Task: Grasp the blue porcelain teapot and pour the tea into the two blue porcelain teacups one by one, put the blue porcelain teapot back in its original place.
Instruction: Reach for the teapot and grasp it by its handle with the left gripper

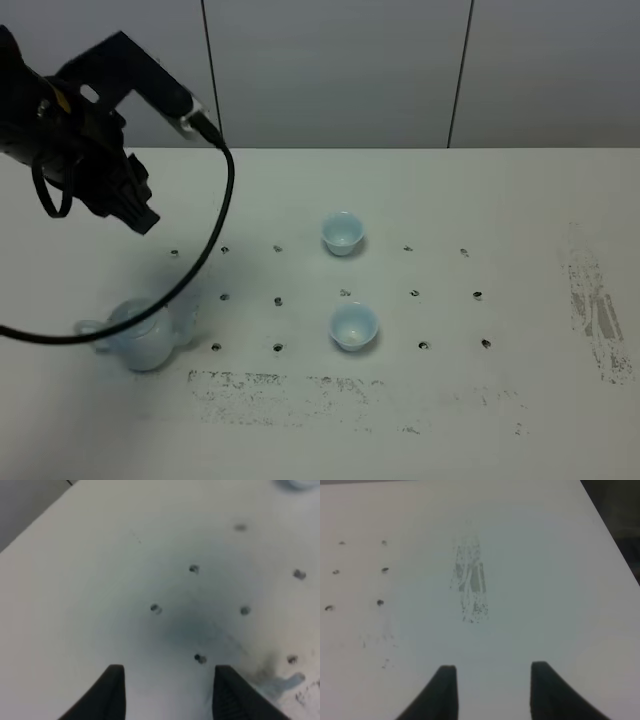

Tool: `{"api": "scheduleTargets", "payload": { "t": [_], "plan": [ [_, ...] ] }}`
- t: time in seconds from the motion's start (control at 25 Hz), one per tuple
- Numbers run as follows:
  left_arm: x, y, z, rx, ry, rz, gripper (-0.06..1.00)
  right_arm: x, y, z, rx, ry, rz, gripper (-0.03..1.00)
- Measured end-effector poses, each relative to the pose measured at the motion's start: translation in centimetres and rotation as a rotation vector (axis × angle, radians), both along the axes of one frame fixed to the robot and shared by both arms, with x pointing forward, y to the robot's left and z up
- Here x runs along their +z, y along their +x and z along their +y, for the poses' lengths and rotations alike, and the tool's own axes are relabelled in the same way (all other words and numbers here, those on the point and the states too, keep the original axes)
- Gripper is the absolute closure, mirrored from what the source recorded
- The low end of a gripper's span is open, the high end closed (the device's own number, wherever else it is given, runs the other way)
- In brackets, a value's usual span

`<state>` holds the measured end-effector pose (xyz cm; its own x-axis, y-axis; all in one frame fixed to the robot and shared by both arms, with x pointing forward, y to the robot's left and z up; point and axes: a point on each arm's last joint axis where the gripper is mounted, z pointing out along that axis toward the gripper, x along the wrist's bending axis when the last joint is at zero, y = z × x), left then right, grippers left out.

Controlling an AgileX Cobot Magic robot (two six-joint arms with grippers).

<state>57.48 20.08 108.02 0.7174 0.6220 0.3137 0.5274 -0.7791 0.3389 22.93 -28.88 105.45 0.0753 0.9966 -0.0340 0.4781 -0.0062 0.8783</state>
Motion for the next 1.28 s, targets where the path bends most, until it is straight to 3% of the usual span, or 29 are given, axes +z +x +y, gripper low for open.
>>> {"api": "scheduleTargets", "payload": {
  "t": [0.12,0.36,0.72,1.0,1.28],
  "plan": [
    [-0.1,-0.7,-0.4,-0.058,0.093,0.035,0.48,0.0,0.0,0.0,0.000,0.000,0.000,0.61],
    [-0.2,-0.5,-0.5,-0.056,0.097,0.014,0.48,0.0,0.0,0.0,0.000,0.001,0.000,0.61],
    [-2.9,-1.4,3.4,0.154,-0.078,-0.108,0.48,0.0,0.0,0.0,0.000,0.001,0.000,0.61],
    [-7.7,-1.5,5.2,0.435,-0.238,-0.048,0.48,0.0,0.0,0.0,0.000,0.000,0.000,0.61],
    [-11.9,-1.0,6.1,0.581,-0.252,0.076,0.48,0.0,0.0,0.0,0.000,0.002,0.000,0.61]
  ]
}}
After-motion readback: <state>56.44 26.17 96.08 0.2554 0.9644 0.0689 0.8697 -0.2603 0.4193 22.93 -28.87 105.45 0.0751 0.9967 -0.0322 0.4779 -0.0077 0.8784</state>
